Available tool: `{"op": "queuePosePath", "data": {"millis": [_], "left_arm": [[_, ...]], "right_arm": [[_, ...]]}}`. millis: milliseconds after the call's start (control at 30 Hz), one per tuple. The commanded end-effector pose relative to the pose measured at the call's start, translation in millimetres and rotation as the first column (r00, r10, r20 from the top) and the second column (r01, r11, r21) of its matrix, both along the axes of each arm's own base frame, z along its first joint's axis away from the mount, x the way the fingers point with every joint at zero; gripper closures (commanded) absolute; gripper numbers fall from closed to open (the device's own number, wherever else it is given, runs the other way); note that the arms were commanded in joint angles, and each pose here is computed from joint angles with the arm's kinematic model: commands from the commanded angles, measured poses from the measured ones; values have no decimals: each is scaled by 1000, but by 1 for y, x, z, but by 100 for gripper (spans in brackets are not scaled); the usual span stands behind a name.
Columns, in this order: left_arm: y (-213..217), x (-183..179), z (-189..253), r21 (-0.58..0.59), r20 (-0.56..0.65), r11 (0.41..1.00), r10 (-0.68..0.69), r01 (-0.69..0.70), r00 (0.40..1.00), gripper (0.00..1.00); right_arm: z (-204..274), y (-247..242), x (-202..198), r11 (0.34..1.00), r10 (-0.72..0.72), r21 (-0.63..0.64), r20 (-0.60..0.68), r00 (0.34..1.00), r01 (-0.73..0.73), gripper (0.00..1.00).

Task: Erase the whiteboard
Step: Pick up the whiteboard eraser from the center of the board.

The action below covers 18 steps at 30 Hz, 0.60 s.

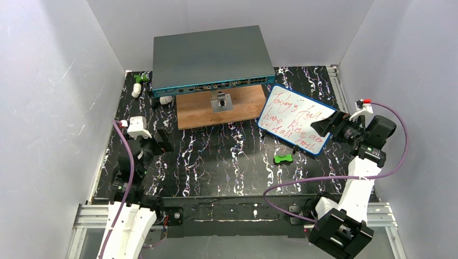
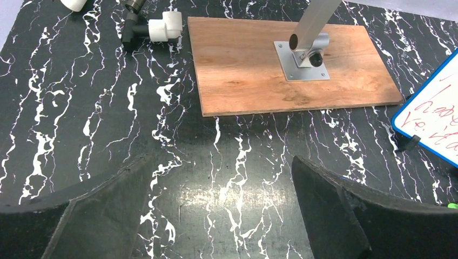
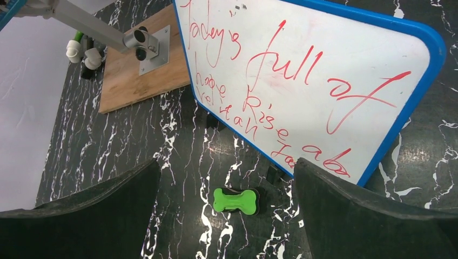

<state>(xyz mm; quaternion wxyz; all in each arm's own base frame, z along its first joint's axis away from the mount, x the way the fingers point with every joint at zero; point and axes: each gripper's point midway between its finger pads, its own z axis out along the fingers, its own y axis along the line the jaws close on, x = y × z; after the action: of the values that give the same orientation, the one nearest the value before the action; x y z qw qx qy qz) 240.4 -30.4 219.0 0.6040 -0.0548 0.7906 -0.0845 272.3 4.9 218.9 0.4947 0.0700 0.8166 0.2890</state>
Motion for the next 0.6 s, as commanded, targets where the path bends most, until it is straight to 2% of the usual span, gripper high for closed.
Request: {"op": "queuePosePath", "data": {"millis": [0, 400, 500, 567], "left_arm": [[-3, 0, 14, -4, 45, 1000, -23, 23, 999, 0], [-10, 0, 14, -15, 43, 998, -56, 57, 997, 1], [-22, -2, 15, -26, 44, 992, -122, 123, 992, 1], [-26, -4, 15, -34, 44, 989, -143, 144, 989, 1]], "right_arm": [[13, -5, 4, 1000, -16, -19, 38, 999, 16, 2], [12, 0, -1, 999, 24, -36, 62, 998, -22, 2], [6, 12, -10, 988, 139, -82, 112, 984, -130, 2], [3, 31, -21, 955, 291, -108, 178, 940, -275, 2]]}}
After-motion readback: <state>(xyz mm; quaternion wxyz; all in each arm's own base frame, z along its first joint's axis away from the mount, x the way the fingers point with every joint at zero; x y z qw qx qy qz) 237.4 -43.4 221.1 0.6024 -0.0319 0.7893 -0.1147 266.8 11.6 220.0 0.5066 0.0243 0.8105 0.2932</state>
